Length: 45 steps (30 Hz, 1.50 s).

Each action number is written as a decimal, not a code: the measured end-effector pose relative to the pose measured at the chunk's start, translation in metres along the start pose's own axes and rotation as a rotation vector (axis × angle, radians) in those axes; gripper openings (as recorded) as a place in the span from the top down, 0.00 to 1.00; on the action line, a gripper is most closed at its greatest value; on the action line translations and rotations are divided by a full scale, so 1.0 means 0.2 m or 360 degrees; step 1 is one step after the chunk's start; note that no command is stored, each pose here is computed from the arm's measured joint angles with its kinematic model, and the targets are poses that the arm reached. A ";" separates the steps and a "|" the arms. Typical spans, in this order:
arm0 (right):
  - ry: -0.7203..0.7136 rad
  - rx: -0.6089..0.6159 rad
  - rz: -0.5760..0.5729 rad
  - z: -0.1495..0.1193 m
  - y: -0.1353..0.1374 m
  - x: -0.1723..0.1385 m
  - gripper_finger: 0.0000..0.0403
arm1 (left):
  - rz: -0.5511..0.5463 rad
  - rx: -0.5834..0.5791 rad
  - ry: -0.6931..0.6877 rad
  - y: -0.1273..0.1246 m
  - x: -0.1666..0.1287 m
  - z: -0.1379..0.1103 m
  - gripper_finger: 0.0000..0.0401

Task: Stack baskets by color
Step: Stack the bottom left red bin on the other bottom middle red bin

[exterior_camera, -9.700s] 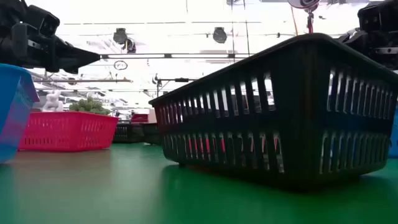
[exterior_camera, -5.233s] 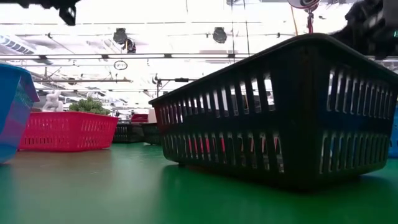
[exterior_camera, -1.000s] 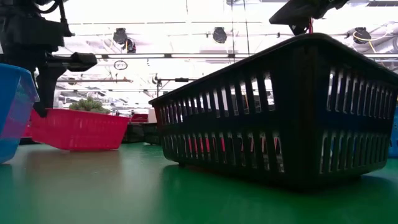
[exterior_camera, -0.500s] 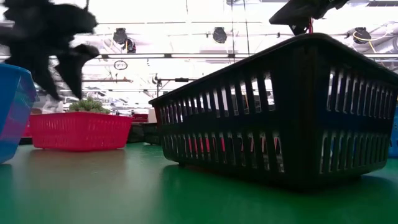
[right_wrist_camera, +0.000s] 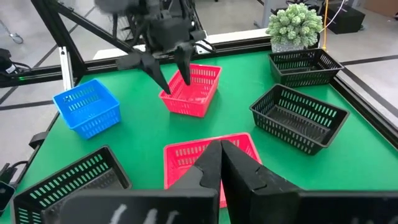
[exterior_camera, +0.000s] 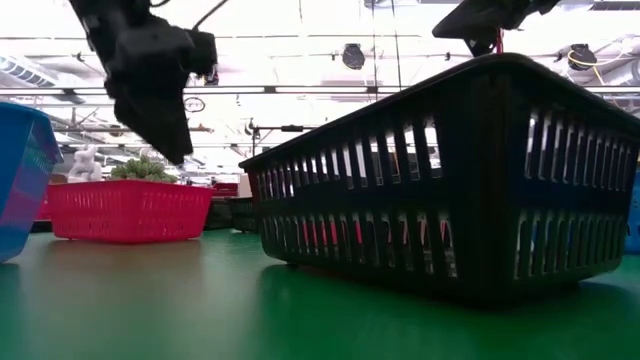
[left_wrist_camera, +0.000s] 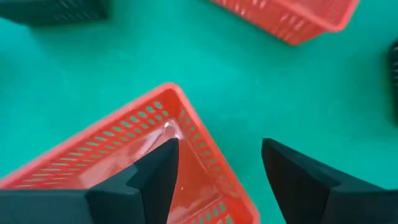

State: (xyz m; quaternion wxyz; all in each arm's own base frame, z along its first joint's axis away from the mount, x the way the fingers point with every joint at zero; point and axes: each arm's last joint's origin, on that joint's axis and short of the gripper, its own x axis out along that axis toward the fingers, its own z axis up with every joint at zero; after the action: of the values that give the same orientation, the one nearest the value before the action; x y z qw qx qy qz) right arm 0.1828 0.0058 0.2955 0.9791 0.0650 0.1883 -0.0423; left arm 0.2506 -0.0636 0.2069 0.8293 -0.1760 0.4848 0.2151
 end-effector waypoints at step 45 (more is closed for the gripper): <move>0.0036 0.0003 0.0114 -0.02 0.07 -0.01 1.00 | 0.0123 0.0856 -0.0420 -0.30 -0.71 0.63 0.98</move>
State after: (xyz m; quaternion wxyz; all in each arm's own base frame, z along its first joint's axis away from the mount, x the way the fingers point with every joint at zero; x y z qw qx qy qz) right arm 0.1812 0.0206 0.2944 0.9777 0.0731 0.1970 -0.0068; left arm 0.3117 -0.0778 0.3954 0.8932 0.0980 0.4188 0.1314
